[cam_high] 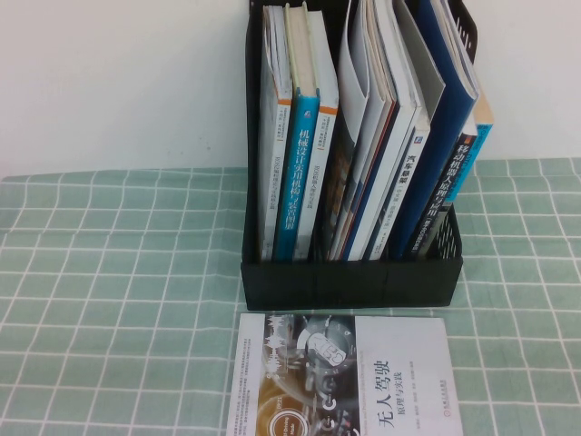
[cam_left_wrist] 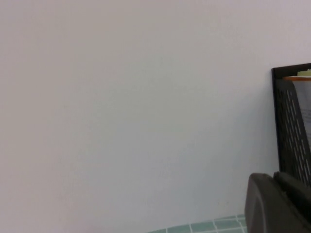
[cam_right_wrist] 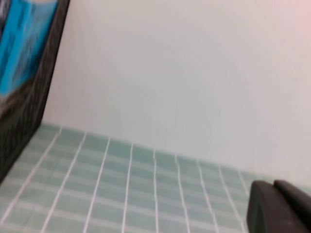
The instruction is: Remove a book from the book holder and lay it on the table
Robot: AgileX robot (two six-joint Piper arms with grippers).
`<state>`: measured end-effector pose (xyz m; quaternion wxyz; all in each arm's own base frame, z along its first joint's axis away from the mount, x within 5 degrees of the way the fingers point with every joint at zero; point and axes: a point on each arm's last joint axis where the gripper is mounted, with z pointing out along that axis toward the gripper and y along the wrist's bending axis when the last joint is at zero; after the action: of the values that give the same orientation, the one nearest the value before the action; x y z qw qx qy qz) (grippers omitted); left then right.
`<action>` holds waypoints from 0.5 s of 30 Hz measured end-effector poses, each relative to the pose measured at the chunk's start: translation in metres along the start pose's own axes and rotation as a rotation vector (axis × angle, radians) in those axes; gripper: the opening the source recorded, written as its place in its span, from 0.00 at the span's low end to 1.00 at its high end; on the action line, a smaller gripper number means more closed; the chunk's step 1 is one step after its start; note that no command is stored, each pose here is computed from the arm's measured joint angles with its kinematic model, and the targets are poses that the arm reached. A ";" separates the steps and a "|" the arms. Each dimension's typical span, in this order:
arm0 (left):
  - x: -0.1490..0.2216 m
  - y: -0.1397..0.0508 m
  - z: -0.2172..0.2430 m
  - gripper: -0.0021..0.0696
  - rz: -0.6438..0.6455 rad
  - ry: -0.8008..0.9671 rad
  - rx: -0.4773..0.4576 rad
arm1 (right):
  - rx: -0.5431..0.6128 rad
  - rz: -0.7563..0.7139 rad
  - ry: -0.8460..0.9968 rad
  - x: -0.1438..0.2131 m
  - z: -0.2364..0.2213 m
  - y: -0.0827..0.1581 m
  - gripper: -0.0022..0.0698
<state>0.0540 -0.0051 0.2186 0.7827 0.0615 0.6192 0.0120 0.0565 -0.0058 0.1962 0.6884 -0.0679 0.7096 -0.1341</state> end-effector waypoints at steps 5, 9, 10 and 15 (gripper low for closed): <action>-0.005 0.000 0.000 0.03 0.011 -0.055 0.000 | 0.016 0.097 -0.115 -0.010 -0.001 -0.002 0.03; -0.008 0.000 0.000 0.03 -0.027 -0.090 -0.001 | 0.026 0.153 -0.218 -0.019 -0.002 -0.004 0.03; -0.009 0.000 0.000 0.03 -0.040 -0.100 -0.004 | 0.028 0.155 -0.236 -0.021 -0.003 -0.004 0.03; -0.010 0.002 -0.001 0.03 -0.079 -0.117 -0.018 | 0.033 0.178 -0.303 -0.027 -0.004 -0.005 0.03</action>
<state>0.0511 -0.0041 0.2284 0.8179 0.0306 0.5743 -0.0173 0.0530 -0.0030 0.2234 0.7976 -0.0129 0.5987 -0.0724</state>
